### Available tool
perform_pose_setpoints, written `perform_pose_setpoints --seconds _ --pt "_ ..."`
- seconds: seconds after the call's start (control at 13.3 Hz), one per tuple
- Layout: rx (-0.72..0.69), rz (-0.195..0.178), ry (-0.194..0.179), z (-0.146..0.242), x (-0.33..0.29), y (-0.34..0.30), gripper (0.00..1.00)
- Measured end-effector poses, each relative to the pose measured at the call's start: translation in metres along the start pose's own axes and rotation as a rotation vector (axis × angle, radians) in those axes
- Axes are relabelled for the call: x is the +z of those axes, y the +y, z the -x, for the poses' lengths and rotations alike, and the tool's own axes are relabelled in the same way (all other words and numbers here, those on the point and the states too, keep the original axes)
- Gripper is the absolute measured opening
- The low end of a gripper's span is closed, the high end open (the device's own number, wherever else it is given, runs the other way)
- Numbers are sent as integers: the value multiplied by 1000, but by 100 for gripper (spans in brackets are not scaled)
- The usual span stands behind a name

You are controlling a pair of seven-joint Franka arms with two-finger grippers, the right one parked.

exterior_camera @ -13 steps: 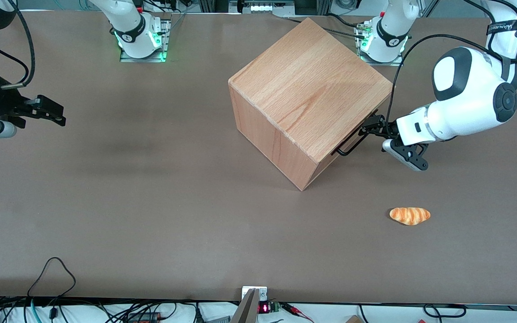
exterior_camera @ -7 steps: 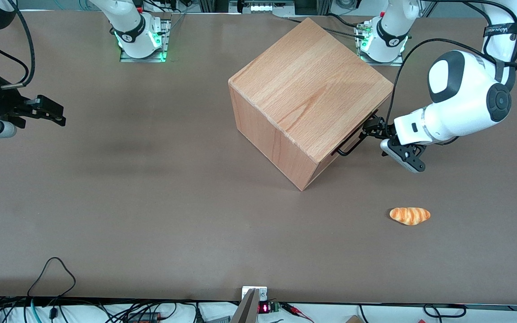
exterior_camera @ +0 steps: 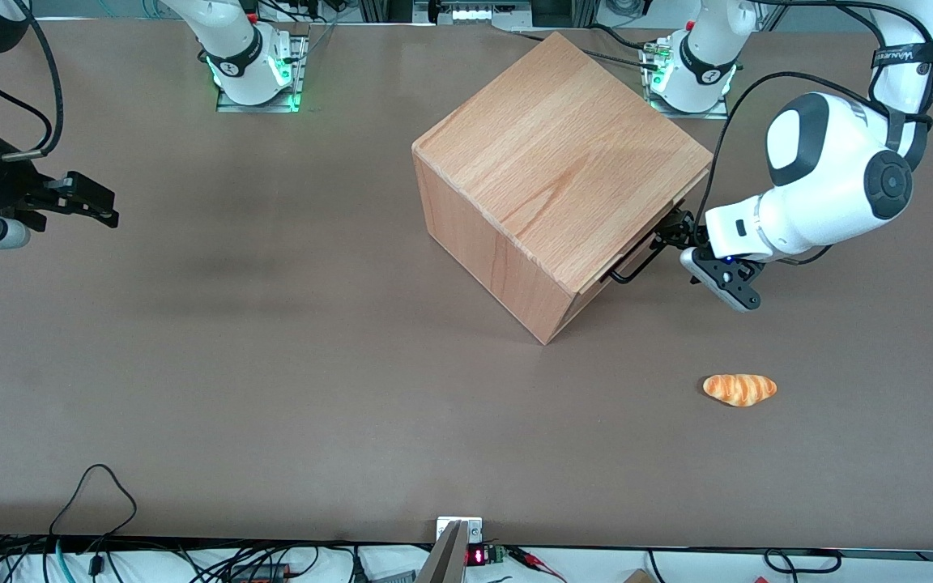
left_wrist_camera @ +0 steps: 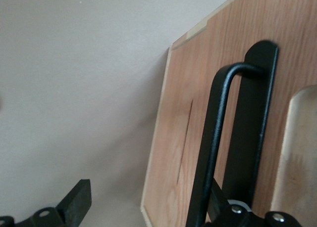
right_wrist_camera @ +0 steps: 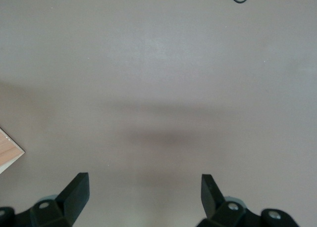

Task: Open top drawer with left arm
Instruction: 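Pull the handle outward from the cabinet with the left gripper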

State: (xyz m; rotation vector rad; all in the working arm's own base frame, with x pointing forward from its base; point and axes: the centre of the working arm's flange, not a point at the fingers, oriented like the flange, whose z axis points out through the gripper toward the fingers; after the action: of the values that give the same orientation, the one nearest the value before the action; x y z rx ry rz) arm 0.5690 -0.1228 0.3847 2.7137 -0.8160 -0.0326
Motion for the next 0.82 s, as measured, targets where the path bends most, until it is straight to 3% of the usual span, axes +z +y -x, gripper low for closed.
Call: perform_pose_setpoints --seconds 0.38,0.82 --pt "10 -20 5 -2 3 -5 100" --pt "-77 -115 117 12 -26 -62 100"
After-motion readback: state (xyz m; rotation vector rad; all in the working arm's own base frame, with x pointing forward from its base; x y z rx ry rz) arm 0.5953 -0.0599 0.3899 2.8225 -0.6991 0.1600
